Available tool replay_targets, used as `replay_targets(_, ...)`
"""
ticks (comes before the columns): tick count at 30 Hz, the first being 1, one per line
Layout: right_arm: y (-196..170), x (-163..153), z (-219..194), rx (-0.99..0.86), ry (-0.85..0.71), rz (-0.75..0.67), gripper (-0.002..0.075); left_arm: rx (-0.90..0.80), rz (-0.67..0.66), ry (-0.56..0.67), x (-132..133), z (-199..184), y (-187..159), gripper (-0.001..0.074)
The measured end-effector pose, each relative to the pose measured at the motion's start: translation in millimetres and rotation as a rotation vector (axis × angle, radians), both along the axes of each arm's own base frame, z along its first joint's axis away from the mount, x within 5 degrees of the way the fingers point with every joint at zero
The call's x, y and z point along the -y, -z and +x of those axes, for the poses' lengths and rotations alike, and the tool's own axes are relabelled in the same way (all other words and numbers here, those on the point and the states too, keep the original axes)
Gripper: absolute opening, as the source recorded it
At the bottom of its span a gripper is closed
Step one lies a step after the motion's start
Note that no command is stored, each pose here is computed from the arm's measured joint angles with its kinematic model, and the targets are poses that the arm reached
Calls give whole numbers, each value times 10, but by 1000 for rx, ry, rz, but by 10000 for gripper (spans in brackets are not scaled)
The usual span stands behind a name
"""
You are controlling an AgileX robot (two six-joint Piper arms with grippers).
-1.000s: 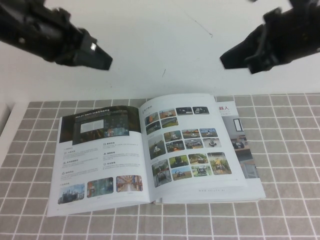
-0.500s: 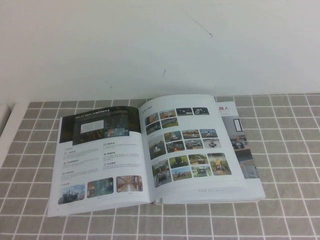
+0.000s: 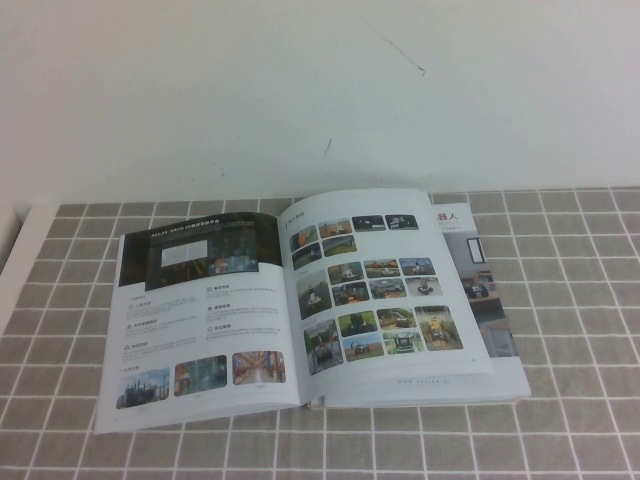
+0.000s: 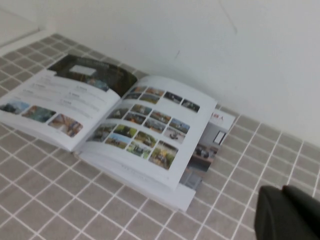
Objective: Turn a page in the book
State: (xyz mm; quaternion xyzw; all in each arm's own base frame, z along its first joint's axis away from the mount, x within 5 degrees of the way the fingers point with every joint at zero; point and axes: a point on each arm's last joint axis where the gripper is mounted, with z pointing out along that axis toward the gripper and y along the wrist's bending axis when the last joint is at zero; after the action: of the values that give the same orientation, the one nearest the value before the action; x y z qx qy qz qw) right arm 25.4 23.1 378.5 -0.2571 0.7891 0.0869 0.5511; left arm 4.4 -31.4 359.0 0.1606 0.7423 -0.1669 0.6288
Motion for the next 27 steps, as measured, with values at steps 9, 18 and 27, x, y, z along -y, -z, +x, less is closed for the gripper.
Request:
replay_targets(9,783,-67,468,34,79,-9,-1,2,-52,-161,-78,443,729,-4)
replay_targets(18,1245,-73,608,60,115,-17,-1,52,-17,-282,-169,633,1268,-4)
replay_targets(27,1690,-67,579,-40,130,-5,-1,45,-120,-347,-214,660,1479,-4)
